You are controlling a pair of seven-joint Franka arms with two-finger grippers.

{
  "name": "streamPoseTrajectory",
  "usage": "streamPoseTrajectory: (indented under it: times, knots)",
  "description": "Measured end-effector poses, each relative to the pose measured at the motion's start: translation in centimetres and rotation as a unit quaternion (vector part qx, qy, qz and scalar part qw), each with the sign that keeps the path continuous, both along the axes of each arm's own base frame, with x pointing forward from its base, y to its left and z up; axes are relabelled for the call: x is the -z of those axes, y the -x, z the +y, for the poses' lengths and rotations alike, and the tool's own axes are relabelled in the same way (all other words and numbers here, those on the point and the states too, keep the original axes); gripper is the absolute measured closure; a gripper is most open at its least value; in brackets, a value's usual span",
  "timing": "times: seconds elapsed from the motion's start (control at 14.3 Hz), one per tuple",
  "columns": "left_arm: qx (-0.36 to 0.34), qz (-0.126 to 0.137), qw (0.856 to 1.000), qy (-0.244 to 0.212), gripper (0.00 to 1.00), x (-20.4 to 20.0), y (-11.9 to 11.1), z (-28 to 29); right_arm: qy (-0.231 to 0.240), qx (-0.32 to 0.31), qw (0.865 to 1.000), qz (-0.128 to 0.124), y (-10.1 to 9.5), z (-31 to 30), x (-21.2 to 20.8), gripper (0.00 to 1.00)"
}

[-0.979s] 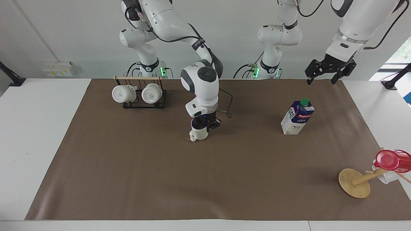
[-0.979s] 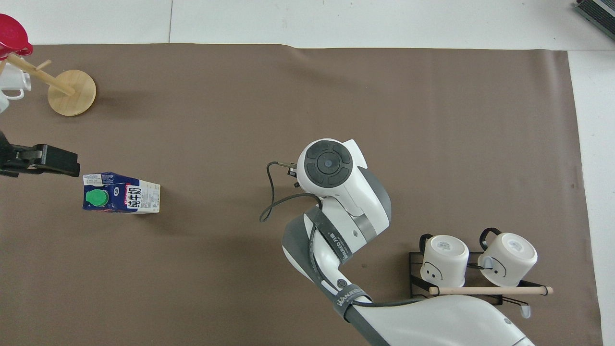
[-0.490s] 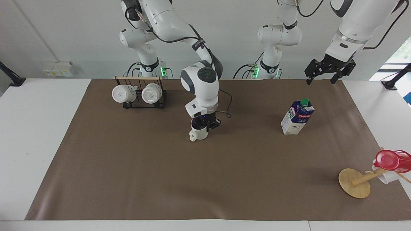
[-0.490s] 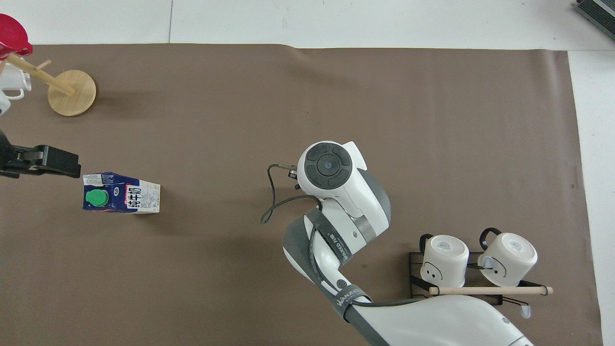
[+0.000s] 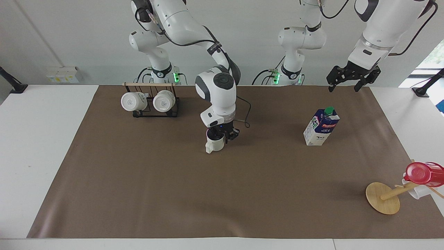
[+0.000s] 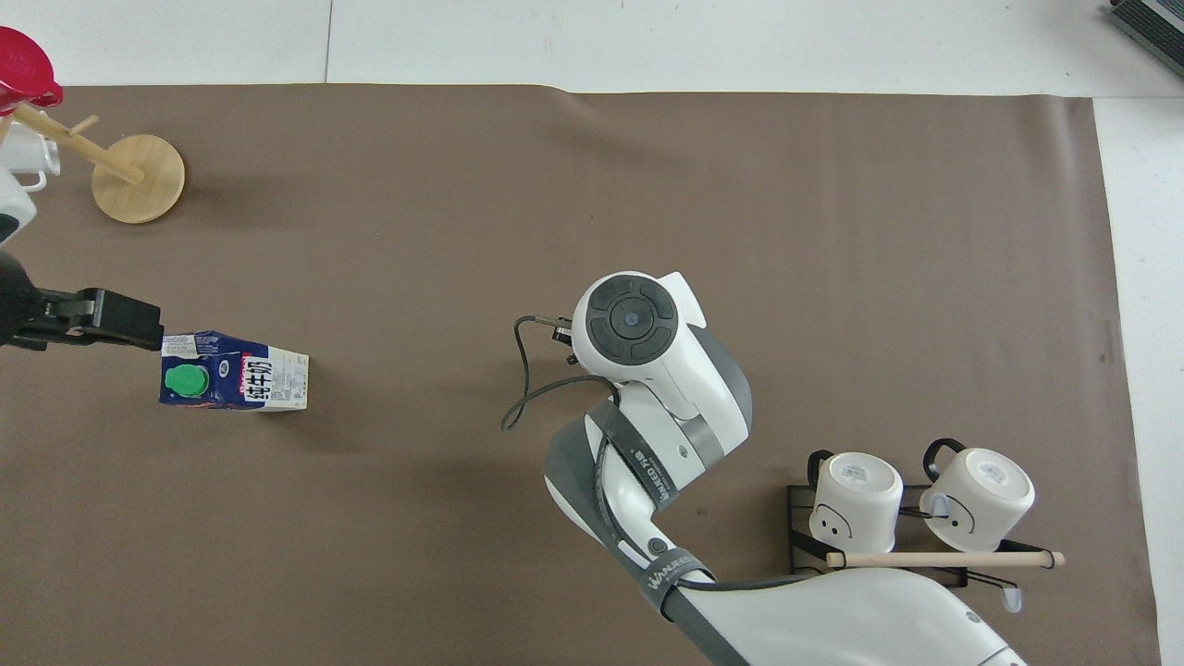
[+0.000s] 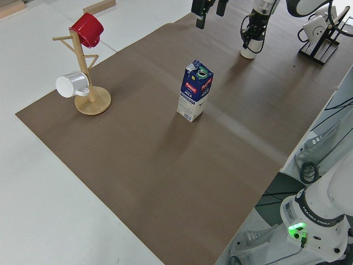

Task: Place cup and milk on table
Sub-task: 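Set the mug down with the right gripper while the left gripper grasps the carton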

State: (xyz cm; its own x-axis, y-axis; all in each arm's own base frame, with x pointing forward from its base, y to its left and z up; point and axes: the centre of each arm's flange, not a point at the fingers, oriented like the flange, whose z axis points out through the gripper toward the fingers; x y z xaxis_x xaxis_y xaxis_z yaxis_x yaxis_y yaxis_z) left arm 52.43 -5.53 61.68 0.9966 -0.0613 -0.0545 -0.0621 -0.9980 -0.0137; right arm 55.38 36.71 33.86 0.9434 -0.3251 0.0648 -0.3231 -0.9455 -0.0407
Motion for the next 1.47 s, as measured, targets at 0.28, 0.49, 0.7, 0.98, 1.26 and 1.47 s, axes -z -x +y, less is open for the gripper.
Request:
streamPoseTrajectory:
  times: [0.28,0.49,0.7,0.98,1.26,1.47]
  knots:
    - [0.002,-0.030,1.000,0.007,0.00,4.6,1.2,0.2,-0.009,-0.003,1.000,-0.016,-0.4,-0.1,-1.9,0.12]
    - [0.003,-0.048,0.999,0.011,0.00,6.6,2.0,0.3,-0.021,-0.011,0.999,-0.044,-1.4,-2.4,-6.6,0.00]
    - [0.014,-0.069,0.997,0.014,0.00,8.5,2.6,0.3,-0.019,-0.010,0.999,-0.049,-1.8,-6.1,-11.4,0.00]
    - [0.035,-0.083,0.996,0.016,0.00,10.7,3.4,0.5,-0.010,-0.007,0.999,-0.046,-2.2,-11.6,-15.8,0.00]
    - [0.044,-0.092,0.995,0.017,0.00,11.5,3.7,0.7,0.002,-0.025,0.999,-0.039,-2.1,-17.6,-19.4,0.00]
    - [0.049,-0.100,0.994,0.017,0.00,12.5,3.6,1.7,0.013,-0.040,0.999,-0.026,-1.6,-23.7,-22.1,0.00]
